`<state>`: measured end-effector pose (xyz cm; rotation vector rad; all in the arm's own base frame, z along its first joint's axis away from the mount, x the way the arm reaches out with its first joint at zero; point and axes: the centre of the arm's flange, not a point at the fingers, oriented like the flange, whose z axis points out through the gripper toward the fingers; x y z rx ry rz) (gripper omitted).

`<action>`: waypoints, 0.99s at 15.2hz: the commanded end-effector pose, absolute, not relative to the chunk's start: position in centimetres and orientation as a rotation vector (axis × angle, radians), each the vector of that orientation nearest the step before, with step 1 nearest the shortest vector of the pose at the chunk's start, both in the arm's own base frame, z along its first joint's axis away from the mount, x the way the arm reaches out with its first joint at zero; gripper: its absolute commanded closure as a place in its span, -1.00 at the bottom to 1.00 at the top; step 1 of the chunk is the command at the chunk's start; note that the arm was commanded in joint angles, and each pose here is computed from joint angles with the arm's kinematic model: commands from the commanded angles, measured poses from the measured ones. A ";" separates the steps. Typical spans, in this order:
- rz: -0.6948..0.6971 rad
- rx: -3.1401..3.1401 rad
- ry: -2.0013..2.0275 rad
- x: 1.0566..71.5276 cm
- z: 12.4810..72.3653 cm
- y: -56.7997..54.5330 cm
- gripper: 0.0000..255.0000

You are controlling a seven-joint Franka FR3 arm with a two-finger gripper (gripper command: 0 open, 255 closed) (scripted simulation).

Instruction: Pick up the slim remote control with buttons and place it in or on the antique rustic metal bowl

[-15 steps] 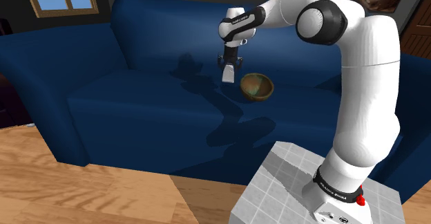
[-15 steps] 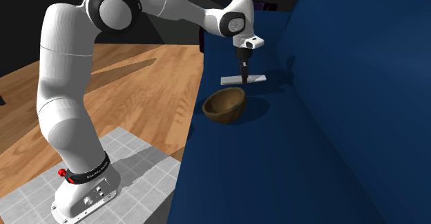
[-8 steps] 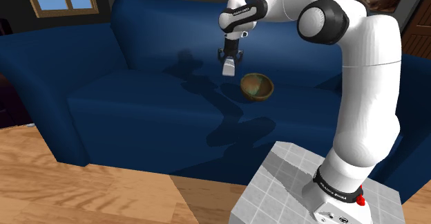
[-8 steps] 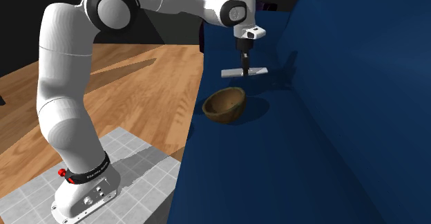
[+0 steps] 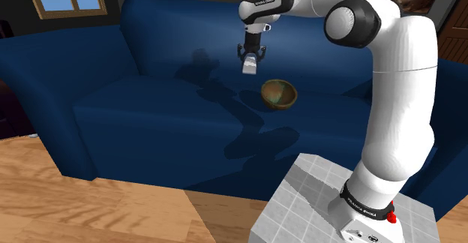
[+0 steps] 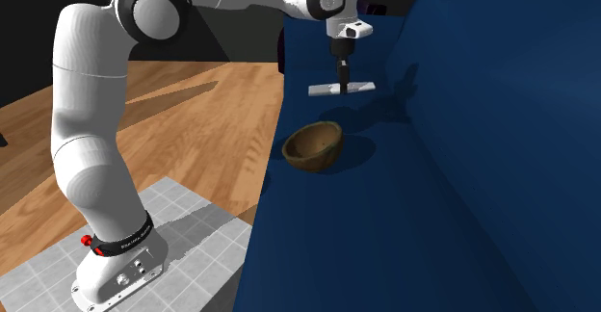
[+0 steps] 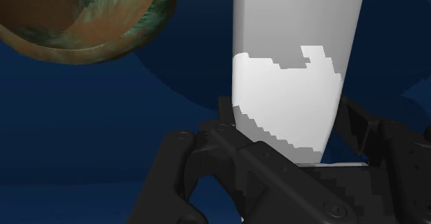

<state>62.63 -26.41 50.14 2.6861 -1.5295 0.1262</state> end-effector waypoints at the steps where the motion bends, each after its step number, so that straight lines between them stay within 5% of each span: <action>1: 0.126 2.686 -1.530 62.7 51.2 -26.4 1.00; 6: 0.126 2.686 -1.530 62.7 53.8 -26.4 1.00; 15: 0.126 2.686 -1.530 51.0 54.0 -28.7 1.00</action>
